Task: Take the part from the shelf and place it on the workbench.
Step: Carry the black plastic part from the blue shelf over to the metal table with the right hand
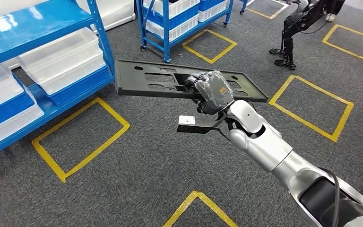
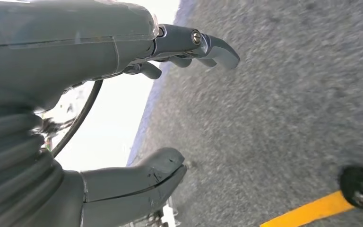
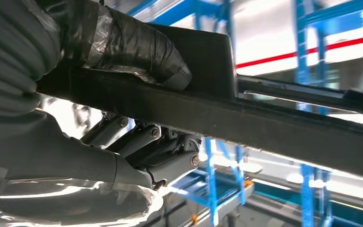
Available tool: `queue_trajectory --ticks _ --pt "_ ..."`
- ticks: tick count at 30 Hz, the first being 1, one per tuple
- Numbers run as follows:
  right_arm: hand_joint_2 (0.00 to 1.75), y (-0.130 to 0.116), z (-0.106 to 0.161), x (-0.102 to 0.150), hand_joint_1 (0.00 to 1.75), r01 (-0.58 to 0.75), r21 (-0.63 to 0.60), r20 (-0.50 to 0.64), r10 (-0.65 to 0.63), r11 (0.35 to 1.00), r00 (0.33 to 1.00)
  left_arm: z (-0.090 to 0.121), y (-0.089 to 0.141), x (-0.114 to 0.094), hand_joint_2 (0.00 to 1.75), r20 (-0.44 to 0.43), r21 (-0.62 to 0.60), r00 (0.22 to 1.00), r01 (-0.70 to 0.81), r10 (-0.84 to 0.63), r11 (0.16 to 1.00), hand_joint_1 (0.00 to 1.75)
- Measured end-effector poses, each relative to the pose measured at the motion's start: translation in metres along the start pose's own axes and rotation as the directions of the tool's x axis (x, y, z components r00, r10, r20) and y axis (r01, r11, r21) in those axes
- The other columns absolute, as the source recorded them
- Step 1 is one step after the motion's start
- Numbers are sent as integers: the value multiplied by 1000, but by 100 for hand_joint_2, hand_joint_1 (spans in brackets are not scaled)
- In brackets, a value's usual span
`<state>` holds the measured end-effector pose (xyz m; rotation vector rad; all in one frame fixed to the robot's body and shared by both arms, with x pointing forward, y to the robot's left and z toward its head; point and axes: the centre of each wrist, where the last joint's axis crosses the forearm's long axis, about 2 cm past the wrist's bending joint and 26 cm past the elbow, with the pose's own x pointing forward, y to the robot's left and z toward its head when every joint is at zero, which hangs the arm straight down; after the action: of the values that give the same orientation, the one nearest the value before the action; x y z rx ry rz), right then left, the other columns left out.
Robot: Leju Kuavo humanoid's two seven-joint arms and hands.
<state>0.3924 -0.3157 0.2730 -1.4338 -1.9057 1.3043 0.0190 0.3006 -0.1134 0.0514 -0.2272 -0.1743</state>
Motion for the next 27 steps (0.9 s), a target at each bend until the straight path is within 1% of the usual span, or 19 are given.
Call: queue_trajectory --ticks 6,9,13,17,22,24,27 --pt "175 -6 3 -17 175 -57 19 -10 57 998 998 0 -3 -1 175 2 -4 1000 -5 5 1000 0" --pt "175 -6 3 -18 175 -92 34 -4 92 995 996 1 -4 -5 175 -9 -2 1000 -17 17 1000 0" --pt "175 -6 3 -19 175 -123 39 -6 123 992 992 1 -6 -5 175 -17 -4 1000 -25 25 1000 0" --pt "175 -9 -2 -21 175 -215 18 -15 216 976 976 1 -9 -4 175 -36 -8 999 -27 27 1000 0" --pt "175 -13 1 -33 175 -323 15 -28 324 946 946 2 -12 -6 175 -41 -12 999 -27 26 1000 0" --pt "175 -12 7 -38 175 -338 22 -31 339 941 940 2 -14 -8 175 -41 -16 999 -17 16 1000 0" --pt "175 -10 27 -51 175 -355 59 -39 357 933 933 2 -15 -9 175 -37 -18 999 0 0 1000 0"
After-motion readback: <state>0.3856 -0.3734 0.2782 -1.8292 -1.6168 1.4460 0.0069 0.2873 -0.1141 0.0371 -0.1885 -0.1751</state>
